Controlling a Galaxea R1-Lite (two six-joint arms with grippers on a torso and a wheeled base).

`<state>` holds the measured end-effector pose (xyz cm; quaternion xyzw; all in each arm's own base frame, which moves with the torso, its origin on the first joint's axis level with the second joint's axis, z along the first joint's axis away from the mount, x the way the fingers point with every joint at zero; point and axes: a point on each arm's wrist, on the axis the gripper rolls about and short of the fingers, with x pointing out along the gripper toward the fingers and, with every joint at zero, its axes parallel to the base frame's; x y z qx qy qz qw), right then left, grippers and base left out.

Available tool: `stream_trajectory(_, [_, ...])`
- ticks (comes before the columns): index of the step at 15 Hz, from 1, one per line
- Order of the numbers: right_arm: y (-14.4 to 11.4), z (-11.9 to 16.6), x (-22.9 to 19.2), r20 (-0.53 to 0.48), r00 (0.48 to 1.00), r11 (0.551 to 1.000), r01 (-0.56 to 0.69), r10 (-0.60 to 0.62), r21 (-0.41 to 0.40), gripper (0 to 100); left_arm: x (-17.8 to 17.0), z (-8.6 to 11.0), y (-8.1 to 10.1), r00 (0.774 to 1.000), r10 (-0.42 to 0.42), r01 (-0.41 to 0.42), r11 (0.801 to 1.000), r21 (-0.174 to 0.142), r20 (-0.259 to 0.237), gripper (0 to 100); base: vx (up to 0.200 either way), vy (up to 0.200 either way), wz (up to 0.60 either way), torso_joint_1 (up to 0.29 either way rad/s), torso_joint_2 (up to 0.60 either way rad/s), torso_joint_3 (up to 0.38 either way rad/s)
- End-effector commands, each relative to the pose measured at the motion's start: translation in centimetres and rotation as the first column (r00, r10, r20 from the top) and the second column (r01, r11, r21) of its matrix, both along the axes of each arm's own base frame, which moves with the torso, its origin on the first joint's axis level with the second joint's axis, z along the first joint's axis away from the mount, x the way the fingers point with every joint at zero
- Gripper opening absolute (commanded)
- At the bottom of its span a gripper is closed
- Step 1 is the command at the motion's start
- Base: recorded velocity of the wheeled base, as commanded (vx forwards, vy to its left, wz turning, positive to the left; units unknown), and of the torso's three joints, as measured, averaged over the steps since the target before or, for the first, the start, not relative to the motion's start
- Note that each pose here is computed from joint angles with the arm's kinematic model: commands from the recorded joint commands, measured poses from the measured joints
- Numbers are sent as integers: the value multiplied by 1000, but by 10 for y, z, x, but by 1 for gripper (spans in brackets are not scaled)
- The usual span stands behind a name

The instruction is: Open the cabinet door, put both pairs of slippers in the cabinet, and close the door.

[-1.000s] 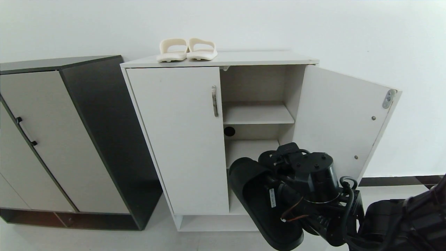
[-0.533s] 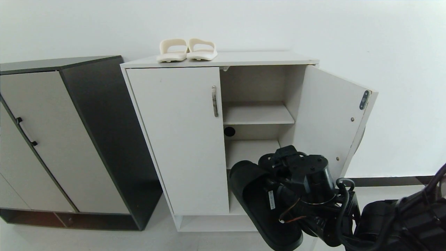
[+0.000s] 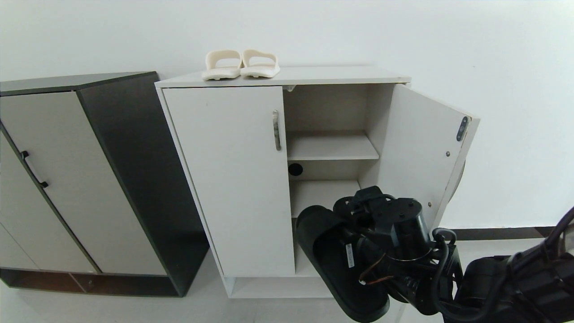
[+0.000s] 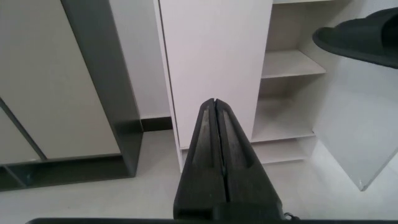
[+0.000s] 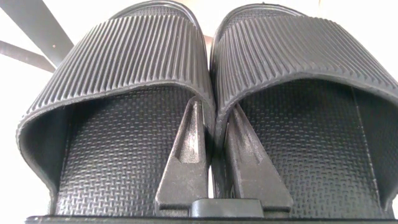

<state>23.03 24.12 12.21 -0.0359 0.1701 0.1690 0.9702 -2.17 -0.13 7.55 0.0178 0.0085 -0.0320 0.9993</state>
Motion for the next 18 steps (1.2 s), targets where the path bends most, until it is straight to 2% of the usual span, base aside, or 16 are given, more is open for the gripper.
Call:
stream_trajectory(1, [0,0,7,4,1000,1000,17,-17,8,0,-1,0,0,1000,1,-1,1000,-4,13,0,0,0,0,0,0,0])
stream_trajectory(8, [-4,-20,55,25,971,971,239,-239,0,0,-1,0,0,1000,1,-1,1000,-6,12,0,0,0,0,0,0,0])
stream_trajectory(12, [-12,-27,74,32,949,949,316,-315,-14,0,-1,0,0,1000,1,-1,1000,-6,12,0,0,0,0,0,0,0])
stream_trajectory(18, [-12,-29,75,34,946,946,324,-323,-17,0,-1,0,0,1000,1,-1,1000,-6,13,0,0,0,0,0,0,0])
